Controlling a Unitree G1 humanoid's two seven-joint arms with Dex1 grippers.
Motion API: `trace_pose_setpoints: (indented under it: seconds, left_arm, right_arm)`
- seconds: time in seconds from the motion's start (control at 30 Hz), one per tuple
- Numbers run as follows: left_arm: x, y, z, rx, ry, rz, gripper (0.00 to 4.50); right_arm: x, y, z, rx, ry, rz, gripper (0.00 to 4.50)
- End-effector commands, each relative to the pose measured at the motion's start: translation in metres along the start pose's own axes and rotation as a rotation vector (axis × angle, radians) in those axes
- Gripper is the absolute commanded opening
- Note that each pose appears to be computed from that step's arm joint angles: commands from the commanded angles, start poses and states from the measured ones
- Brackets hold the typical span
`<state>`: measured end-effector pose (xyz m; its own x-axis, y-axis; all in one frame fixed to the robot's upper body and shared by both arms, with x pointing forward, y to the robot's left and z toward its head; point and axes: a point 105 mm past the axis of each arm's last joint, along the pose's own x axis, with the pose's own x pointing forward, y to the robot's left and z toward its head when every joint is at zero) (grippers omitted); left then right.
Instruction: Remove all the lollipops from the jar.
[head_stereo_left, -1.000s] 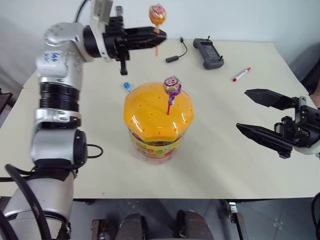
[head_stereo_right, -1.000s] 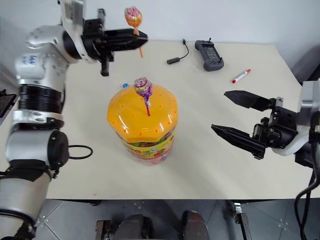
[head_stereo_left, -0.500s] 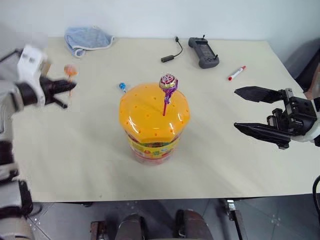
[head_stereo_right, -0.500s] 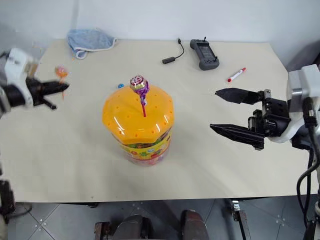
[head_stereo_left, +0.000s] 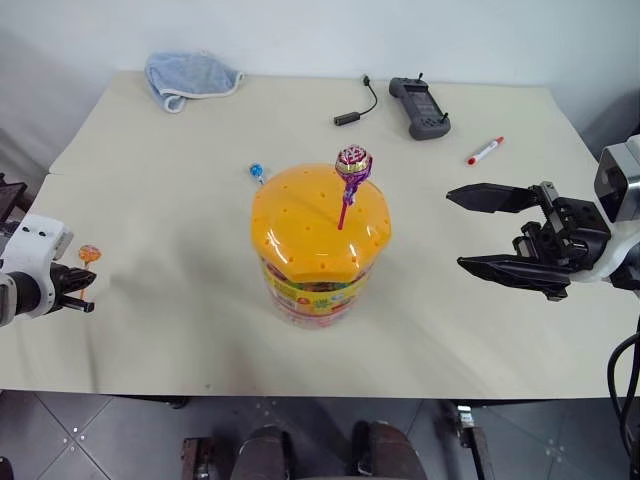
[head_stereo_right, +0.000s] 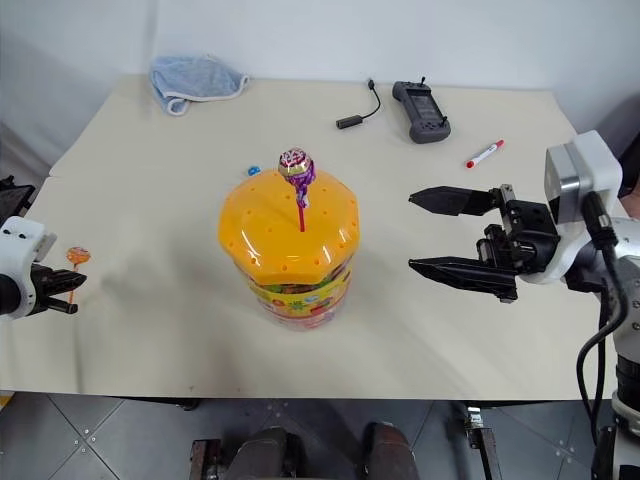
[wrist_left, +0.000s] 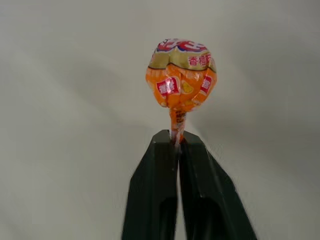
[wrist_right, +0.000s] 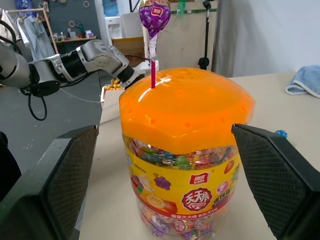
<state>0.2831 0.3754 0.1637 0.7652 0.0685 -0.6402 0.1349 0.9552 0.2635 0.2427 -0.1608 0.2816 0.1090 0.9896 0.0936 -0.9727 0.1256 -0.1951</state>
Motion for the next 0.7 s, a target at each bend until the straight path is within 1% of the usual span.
trace_pose_setpoints:
  seconds: [0.03,0.17,0.2,0.37,0.43,0.5,0.57,0.63,0.67,0.7]
  left_arm:
    - [-0.006,0.003,0.003,0.016,0.026,0.012,1.29]
    - [-0.013,0.002,0.01,0.038,0.022,0.011,2.61]
    - [-0.016,0.002,0.012,0.044,0.017,0.014,2.88]
    - [-0.032,-0.005,0.036,0.106,-0.053,-0.021,4.48]
    - [-0.041,-0.011,0.048,0.142,-0.097,-0.053,4.48]
    - [-0.051,-0.018,0.069,0.185,-0.18,-0.093,4.48]
    - [-0.063,-0.028,0.093,0.234,-0.298,-0.16,4.48]
    - [-0.074,-0.045,0.108,0.268,-0.404,-0.283,4.48]
    - [-0.08,-0.054,0.115,0.287,-0.476,-0.349,4.48]
    - [-0.089,-0.065,0.123,0.305,-0.582,-0.443,4.48]
  right_arm:
    - [0.002,0.0,0.007,-0.038,-0.015,0.016,4.5]
    - [0.001,-0.001,0.007,-0.042,-0.014,0.011,4.5]
    - [0.0,-0.002,0.006,-0.044,-0.011,0.009,4.5]
    - [-0.003,-0.005,0.007,-0.055,-0.001,0.0,4.5]
    - [-0.005,-0.005,0.008,-0.063,0.003,-0.003,4.5]
    - [-0.006,-0.006,0.01,-0.071,0.01,-0.009,4.5]
    - [-0.006,-0.006,0.014,-0.081,0.021,-0.018,4.5]
    - [-0.004,-0.004,0.019,-0.083,0.027,-0.02,4.5]
    - [-0.002,-0.003,0.021,-0.082,0.03,-0.02,4.5]
    - [0.003,0.0,0.024,-0.082,0.031,-0.013,4.5]
